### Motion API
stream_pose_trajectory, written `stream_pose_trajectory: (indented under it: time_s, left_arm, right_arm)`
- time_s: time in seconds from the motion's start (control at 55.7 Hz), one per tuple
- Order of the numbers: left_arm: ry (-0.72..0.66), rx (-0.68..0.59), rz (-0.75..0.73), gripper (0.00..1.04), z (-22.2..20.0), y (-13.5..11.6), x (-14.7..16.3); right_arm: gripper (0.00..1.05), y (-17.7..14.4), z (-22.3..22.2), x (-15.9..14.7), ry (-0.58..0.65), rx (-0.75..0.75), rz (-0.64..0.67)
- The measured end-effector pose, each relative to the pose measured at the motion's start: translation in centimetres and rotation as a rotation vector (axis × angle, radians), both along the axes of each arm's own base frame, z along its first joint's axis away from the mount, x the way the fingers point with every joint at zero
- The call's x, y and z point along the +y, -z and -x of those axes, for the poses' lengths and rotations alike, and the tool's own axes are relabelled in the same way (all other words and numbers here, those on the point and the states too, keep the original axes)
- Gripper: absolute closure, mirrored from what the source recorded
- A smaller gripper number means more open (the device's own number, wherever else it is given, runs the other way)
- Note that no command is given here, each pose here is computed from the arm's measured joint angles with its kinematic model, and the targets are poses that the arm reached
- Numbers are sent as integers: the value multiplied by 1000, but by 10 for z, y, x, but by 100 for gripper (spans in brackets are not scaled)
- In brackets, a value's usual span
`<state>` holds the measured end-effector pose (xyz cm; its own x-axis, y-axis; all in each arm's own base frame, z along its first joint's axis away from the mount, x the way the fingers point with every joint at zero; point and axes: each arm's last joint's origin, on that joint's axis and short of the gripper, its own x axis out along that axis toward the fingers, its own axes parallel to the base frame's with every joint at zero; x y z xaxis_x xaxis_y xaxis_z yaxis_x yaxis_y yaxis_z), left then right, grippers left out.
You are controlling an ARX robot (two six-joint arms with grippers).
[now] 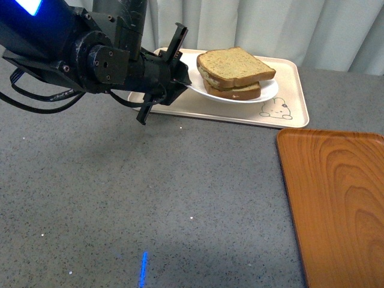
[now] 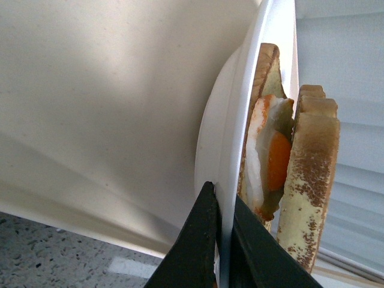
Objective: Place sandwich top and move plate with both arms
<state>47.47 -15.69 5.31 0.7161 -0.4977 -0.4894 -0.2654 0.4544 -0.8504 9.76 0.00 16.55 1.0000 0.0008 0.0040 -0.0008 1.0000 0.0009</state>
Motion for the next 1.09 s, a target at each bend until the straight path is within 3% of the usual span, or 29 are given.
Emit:
stream_pose_trajectory:
  time_s: [0.377,0.61,0.844,0.879,1.005,1.095]
  left_arm:
    - [-15,29,-45,100,-1,3,3]
    - [-10,51,-77,50,7,11,7]
    - [-11,1,-38,9,19,-11,18]
    - [-13,-6,-33,5,22,-15,22]
    - [-58,-25,-31,7,38,-33,41]
    - [-101,-37,-108,6,60,-44,61]
  right_arm:
    - [9,0,0,0,0,0,0]
    - [9,0,0,0,0,0,0]
    - [9,0,0,0,0,0,0]
    - [9,0,0,0,0,0,0]
    - [9,0,0,0,0,0,0]
    - [9,0,0,0,0,0,0]
